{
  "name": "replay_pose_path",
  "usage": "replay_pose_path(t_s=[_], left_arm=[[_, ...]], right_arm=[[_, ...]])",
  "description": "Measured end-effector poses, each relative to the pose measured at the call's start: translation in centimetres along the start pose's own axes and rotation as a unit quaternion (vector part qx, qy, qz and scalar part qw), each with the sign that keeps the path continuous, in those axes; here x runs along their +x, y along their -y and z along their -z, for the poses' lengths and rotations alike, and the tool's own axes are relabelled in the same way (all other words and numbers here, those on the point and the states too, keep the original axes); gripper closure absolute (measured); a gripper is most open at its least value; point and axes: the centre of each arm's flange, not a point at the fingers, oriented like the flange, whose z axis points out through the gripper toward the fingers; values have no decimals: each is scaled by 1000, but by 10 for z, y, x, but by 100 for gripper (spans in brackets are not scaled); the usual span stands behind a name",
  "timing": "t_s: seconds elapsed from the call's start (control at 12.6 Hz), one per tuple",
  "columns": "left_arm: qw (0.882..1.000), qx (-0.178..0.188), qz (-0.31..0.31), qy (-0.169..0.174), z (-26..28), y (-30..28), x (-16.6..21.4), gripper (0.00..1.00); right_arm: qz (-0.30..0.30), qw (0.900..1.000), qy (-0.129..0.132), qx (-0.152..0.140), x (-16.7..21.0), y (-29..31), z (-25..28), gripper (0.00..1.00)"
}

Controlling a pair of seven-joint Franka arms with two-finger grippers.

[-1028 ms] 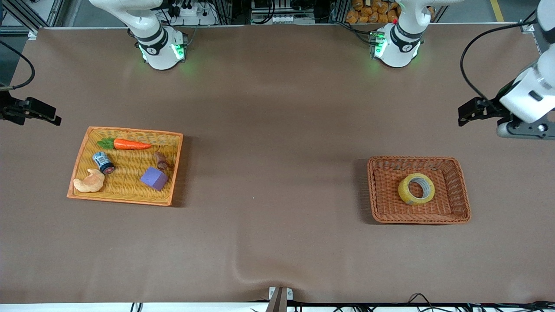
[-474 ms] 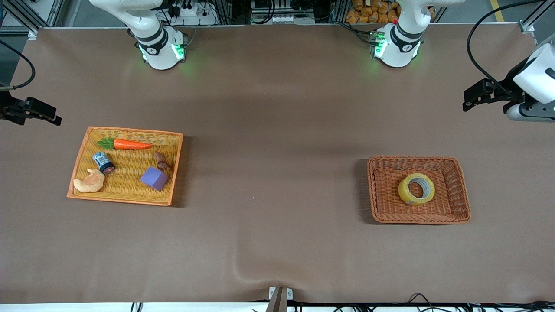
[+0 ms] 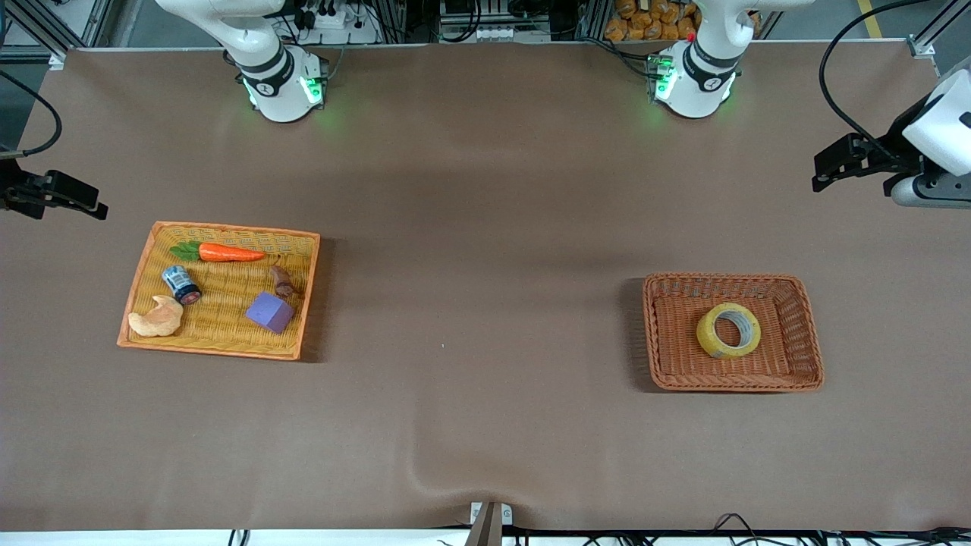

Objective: Transfer tape with both arms

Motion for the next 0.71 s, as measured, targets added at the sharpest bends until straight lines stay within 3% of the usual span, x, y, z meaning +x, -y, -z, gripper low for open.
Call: replay_pose_path(t_s=[0.71], left_arm=[[1000,0,0,-22,6,0,4,0]], right_arm=[[0,1000,-4,0,0,0,3,0]])
